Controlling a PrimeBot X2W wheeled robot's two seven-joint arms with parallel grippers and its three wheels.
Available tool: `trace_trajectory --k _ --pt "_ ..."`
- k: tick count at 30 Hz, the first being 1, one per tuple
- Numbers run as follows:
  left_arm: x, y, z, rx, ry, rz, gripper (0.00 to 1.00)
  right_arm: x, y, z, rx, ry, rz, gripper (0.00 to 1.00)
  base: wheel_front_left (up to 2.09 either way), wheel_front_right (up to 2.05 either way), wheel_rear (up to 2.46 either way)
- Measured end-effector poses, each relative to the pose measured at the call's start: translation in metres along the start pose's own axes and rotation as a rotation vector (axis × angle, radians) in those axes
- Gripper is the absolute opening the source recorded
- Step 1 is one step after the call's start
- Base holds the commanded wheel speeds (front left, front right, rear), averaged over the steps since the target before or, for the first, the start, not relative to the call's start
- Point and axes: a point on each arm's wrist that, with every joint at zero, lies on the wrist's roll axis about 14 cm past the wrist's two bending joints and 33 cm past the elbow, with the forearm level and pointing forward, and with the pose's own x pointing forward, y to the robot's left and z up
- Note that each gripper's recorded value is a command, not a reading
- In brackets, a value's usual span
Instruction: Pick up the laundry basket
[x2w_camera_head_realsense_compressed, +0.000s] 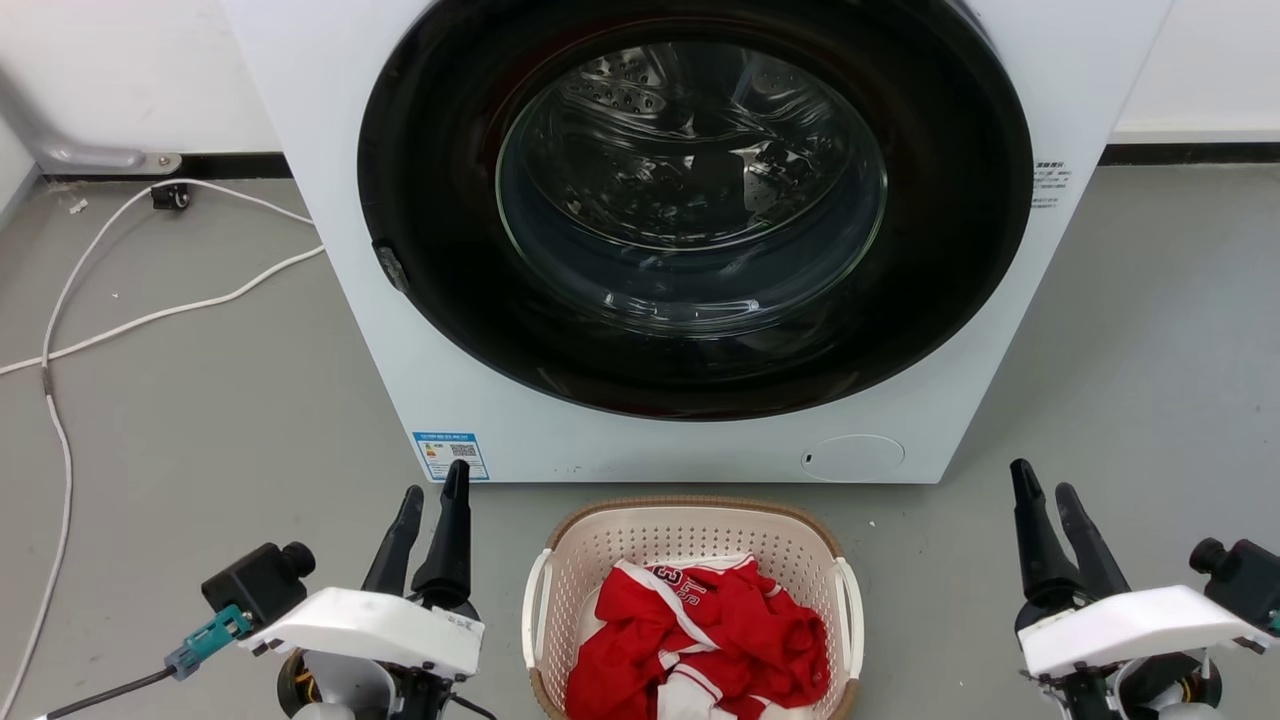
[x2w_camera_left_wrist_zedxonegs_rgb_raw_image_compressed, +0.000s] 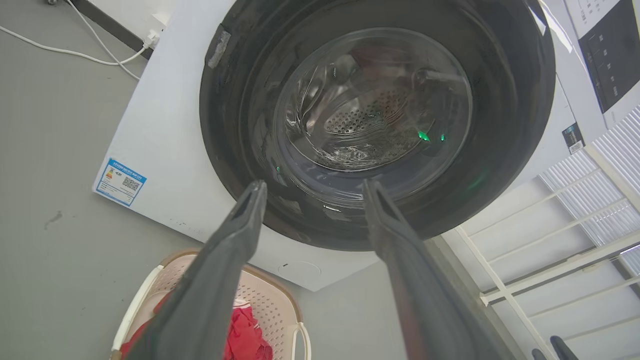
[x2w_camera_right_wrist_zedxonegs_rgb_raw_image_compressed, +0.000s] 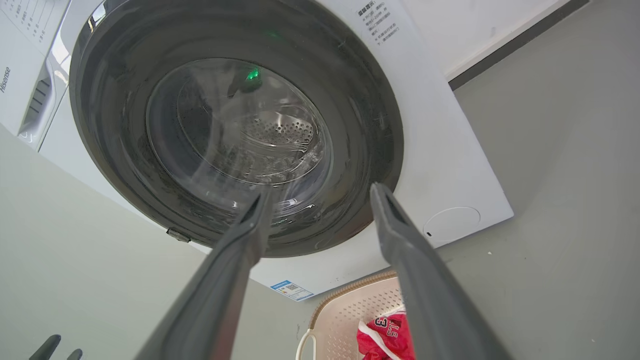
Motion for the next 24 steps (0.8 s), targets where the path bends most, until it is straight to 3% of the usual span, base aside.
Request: trace_trajectory --k 6,24 --pt "0.0 -0.003 -0.004 0.13 0.005 -0.008 1.0 0.001 0.008 -0.009 -0.121 0.025 0.03 1.0 0.0 0.0 0.0" --pt "-0.003 -0.012 -0.006 0.369 -0.012 -0.042 1.0 0.001 0.027 -0.012 -0.36 0.034 0.103 1.0 0.0 0.0 0.0"
